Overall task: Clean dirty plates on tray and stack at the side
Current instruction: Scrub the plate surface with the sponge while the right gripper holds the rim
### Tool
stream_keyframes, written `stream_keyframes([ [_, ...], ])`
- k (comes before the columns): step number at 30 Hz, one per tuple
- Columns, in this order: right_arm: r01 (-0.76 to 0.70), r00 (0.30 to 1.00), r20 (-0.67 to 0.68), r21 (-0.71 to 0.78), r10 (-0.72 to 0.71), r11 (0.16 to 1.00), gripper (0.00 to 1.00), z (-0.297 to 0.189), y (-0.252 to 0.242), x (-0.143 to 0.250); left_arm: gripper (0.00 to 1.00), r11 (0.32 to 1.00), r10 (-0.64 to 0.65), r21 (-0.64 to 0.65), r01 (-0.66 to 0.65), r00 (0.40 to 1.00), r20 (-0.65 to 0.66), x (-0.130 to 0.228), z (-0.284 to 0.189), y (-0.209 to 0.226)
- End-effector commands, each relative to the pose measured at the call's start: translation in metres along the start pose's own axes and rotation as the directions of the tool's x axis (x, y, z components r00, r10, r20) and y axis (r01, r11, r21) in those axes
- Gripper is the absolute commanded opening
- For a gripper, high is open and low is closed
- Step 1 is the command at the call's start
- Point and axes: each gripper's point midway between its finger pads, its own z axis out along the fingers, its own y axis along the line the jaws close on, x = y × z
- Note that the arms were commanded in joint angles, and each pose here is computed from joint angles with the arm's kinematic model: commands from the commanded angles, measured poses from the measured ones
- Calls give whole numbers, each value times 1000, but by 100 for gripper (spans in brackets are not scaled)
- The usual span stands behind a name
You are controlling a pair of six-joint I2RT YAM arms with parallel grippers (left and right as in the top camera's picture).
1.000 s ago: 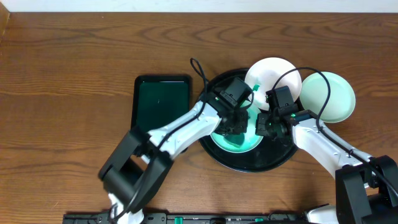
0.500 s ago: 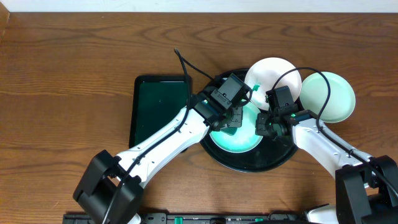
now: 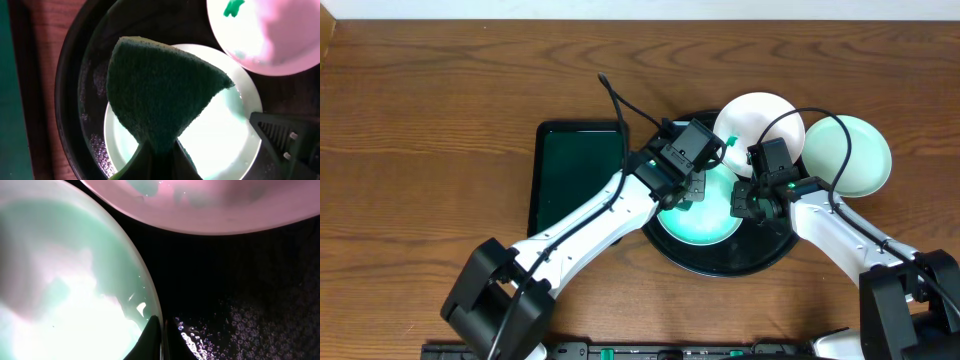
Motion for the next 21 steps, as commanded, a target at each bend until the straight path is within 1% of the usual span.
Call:
stream_keyframes([
  [1, 27, 999, 21, -22, -26, 999, 1, -6, 8, -5, 7, 999, 18, -45, -18, 1000, -4, 0, 12, 7],
  [13, 30, 999, 22, -23, -29, 999, 1, -6, 8, -5, 7, 996, 24, -88, -30, 998, -65, 16, 61, 12],
  [18, 30, 999, 22, -23, -29, 999, 1, -6, 8, -5, 7, 991, 24, -124, -40, 992, -123, 32, 83, 20],
  [21, 30, 999, 22, -23, -29, 999, 1, -6, 8, -5, 7, 996, 20, -77, -36, 980, -198, 48, 93, 13],
])
